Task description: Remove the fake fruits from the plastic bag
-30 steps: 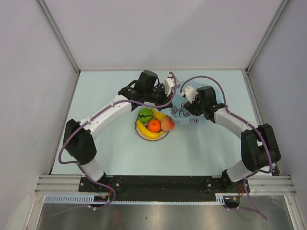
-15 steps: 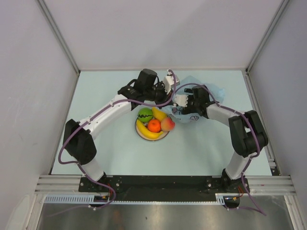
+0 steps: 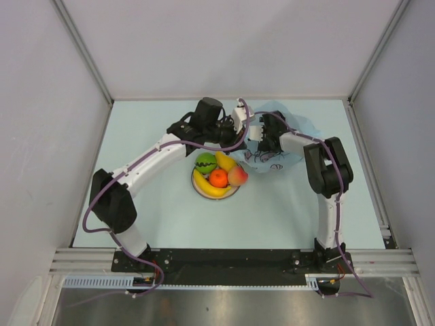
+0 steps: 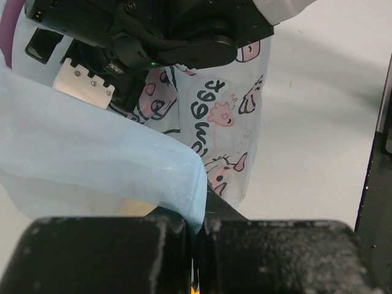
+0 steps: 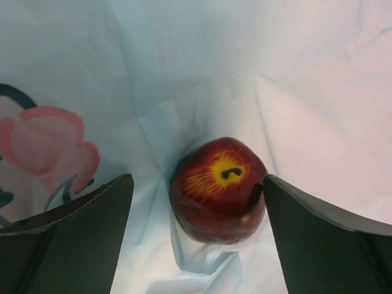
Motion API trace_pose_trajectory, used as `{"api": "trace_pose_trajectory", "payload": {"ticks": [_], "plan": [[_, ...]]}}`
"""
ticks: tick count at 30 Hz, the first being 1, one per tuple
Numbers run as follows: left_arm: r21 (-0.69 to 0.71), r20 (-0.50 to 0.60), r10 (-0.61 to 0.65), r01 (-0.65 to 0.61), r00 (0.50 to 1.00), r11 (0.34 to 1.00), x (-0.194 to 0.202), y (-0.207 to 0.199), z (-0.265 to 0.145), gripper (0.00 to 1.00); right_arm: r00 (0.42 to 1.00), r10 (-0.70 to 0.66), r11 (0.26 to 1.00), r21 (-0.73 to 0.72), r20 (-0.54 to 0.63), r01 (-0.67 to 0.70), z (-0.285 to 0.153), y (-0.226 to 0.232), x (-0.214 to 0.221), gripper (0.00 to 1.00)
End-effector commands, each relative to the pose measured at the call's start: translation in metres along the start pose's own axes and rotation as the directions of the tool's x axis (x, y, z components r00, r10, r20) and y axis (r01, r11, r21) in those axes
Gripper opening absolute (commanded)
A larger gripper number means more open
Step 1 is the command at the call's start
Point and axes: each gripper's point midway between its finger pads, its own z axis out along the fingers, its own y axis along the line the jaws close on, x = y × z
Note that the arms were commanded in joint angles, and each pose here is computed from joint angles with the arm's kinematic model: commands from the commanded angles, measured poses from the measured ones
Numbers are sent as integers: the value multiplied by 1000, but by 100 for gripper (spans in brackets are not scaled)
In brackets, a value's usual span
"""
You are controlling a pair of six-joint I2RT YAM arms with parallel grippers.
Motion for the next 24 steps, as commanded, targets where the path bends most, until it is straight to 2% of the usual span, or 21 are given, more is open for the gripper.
{"api": "trace_pose_trajectory", "payload": {"ticks": [1,5,11,20,24], "plan": [[4,74,29,-30,997,1000,-29,-1,-5,0,995,34,999,-24,-96,-36,0,2,15,89],[1,73,22,-22,997,1000,-29,1,-4,0,996,56,998,30,-65,-54,-3,-12,4,78],[-10,74,3,-2,997,1000,-28,4,-3,0,984,161,984,70,74,-166,-38,-40,-23,62],[-21,85,-46,48,995,999,-26,11,-1,0,935,281,956,24,217,-293,-97,-52,-58,48],[-16,86,-55,57,995,998,-26,10,0,0,952,244,968,11,183,-250,-89,-40,-58,51]]}}
